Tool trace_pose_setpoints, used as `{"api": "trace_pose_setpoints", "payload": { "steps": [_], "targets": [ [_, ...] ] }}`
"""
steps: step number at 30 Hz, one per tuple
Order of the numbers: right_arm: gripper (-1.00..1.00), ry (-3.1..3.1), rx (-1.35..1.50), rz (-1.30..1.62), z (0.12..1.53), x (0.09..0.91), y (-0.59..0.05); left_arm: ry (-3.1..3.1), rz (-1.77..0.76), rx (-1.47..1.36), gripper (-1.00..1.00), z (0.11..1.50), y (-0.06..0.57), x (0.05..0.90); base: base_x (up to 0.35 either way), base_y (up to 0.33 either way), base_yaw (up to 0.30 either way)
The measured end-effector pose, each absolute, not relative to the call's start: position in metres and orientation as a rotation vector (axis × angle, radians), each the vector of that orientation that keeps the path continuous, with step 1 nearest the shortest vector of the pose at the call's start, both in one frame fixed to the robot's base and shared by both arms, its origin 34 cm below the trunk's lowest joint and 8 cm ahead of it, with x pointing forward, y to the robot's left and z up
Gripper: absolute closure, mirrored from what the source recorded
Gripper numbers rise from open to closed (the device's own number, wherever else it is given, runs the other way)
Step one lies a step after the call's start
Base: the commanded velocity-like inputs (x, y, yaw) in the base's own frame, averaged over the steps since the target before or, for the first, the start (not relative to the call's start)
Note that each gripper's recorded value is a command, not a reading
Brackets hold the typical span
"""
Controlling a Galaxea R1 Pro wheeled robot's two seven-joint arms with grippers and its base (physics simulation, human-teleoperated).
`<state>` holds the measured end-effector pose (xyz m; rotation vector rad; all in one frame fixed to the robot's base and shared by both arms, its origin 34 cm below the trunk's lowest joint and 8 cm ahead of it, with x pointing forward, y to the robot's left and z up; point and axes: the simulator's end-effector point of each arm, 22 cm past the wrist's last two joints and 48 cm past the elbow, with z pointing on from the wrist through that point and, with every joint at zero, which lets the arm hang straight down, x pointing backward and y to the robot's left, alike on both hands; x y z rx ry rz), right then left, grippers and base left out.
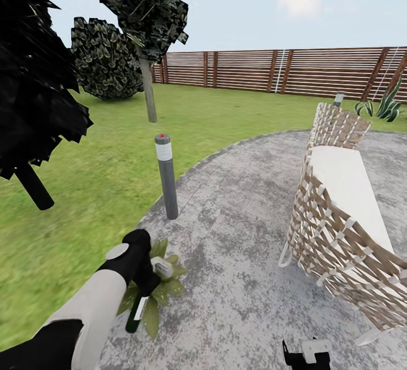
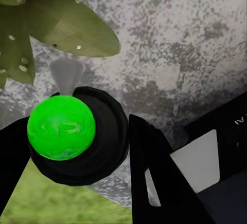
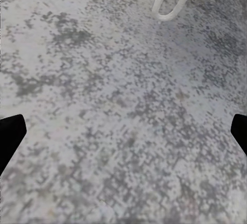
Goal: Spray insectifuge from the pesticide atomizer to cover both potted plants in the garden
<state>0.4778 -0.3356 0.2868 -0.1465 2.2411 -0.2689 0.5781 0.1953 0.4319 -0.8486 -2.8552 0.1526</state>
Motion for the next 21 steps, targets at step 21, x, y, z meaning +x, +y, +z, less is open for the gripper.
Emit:
{"api": "trace_pose_setpoints", "payload": {
  "steps": [21],
  "targets": [
    [-1.0,2.24,-0.144,-0.271,0.287,0.478,-0.337,-2.853,0.145,-0.825,1.0,0.417,0.202,0.56,0.0,0.0,0.0]
  ]
}}
